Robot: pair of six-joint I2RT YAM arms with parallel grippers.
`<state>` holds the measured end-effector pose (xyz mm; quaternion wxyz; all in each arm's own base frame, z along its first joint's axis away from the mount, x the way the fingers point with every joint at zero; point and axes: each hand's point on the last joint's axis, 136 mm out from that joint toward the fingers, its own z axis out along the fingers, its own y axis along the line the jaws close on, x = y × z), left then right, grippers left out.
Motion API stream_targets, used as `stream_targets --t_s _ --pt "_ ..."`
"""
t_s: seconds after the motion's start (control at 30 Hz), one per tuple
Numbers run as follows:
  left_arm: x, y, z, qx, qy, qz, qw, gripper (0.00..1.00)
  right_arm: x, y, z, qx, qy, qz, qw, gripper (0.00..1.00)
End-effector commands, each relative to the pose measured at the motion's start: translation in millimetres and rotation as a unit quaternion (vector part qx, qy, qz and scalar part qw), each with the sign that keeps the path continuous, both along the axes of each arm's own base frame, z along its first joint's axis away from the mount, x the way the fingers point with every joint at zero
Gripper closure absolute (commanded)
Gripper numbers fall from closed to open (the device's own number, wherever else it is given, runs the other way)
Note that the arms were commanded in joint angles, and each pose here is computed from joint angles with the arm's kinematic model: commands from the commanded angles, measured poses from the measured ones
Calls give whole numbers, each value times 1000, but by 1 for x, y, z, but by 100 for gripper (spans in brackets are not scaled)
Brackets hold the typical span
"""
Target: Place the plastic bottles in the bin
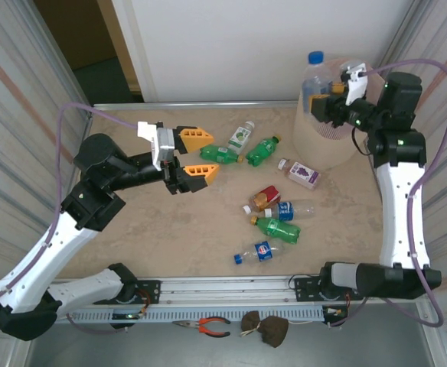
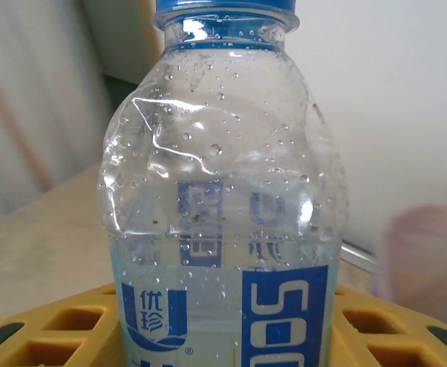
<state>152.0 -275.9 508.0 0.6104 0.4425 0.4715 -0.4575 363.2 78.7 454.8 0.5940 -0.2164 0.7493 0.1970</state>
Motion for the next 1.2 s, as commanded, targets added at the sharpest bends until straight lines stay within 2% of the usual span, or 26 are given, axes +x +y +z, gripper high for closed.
stream_targets --t_s 0.0,0.13,0.27,0.43,0.73,1.0,1.17 --pt "-2 7 2 -5 -14 12 1000 37 28 -46 -1 -20 7 -105 994 52" --pt "4 6 -6 0 -8 20 1000 37 56 -89 -14 -73 20 -179 981 52" --pt "14 1 -17 8 8 24 1000 37 81 -116 -26 -130 33 -210 968 52" --pt "26 -10 -33 27 29 24 999 37 110 -141 -57 -216 86 -221 947 52" --pt "47 -30 -60 46 83 11 995 38 145 -171 -124 -317 160 -226 907 51" --pt "54 -38 -73 49 111 -1 993 39 167 -194 -184 -360 215 -238 876 48" --pt "53 -40 -77 54 119 -7 991 39 179 -197 -218 -365 243 -225 870 49"
